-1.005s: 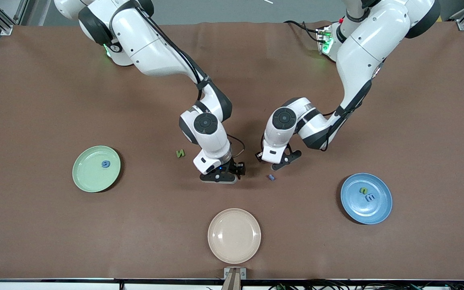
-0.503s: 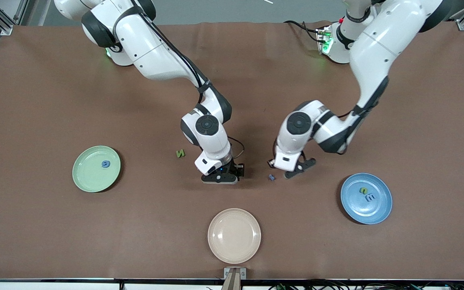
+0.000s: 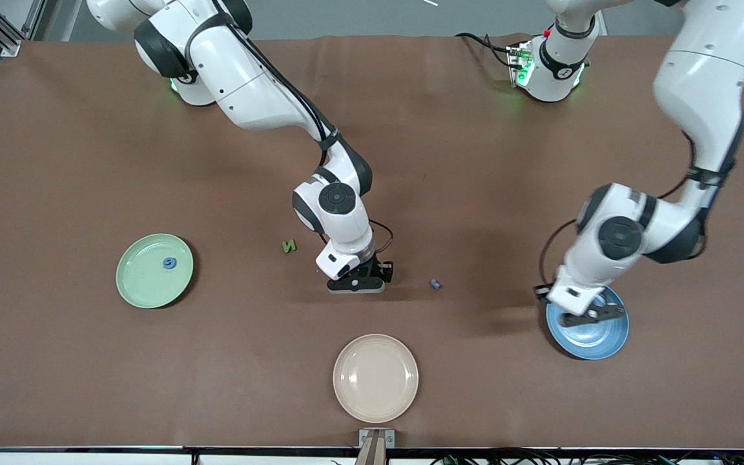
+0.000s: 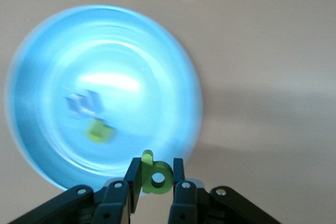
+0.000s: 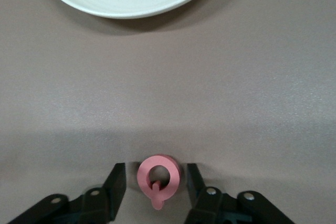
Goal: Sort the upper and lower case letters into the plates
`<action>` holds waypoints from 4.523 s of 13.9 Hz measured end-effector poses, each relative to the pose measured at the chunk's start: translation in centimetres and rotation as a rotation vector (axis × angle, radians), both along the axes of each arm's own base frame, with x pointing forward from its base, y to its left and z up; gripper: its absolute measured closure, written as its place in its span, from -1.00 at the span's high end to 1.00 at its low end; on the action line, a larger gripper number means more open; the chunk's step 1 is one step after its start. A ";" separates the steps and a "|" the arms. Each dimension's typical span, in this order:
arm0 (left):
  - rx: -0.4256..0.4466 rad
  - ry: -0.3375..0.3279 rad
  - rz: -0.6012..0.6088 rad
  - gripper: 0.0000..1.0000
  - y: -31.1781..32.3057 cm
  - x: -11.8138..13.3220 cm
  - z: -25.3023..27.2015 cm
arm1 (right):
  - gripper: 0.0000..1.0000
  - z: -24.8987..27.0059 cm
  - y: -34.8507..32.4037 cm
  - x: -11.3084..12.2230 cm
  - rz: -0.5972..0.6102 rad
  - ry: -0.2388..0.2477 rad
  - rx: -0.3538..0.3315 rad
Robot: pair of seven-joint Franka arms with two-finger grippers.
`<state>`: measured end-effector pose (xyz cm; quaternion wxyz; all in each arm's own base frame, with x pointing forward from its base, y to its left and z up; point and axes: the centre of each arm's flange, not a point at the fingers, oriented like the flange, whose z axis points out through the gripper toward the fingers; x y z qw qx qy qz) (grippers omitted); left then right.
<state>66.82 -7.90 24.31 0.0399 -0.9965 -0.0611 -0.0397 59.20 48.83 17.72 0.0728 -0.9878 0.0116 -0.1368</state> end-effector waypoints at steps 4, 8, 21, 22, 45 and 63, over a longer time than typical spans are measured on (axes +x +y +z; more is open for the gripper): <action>-0.007 0.017 0.014 0.22 4.5 0.9 -2.2 | -0.19 -0.2 0.0 0.0 0.021 -0.013 -0.023; -0.041 -0.015 0.039 0.99 0.1 1.2 -0.6 | -0.22 -0.2 0.1 -0.1 0.036 -0.023 -0.034; -0.173 -0.005 0.395 0.52 -27.3 -5.0 -2.5 | -0.27 5.1 -4.3 4.0 0.028 0.031 -0.132; -0.174 -0.001 0.408 0.52 -28.0 -5.2 -3.2 | -0.27 6.3 -4.7 3.8 0.049 0.062 -0.167; -0.040 0.028 0.148 -0.81 -4.8 3.8 -0.1 | -0.27 4.0 -51.6 5.3 0.396 0.262 -0.164; 0.092 -0.045 0.032 1.00 4.1 1.1 23.5 | 1.00 11.8 -31.5 2.3 0.053 0.382 -0.096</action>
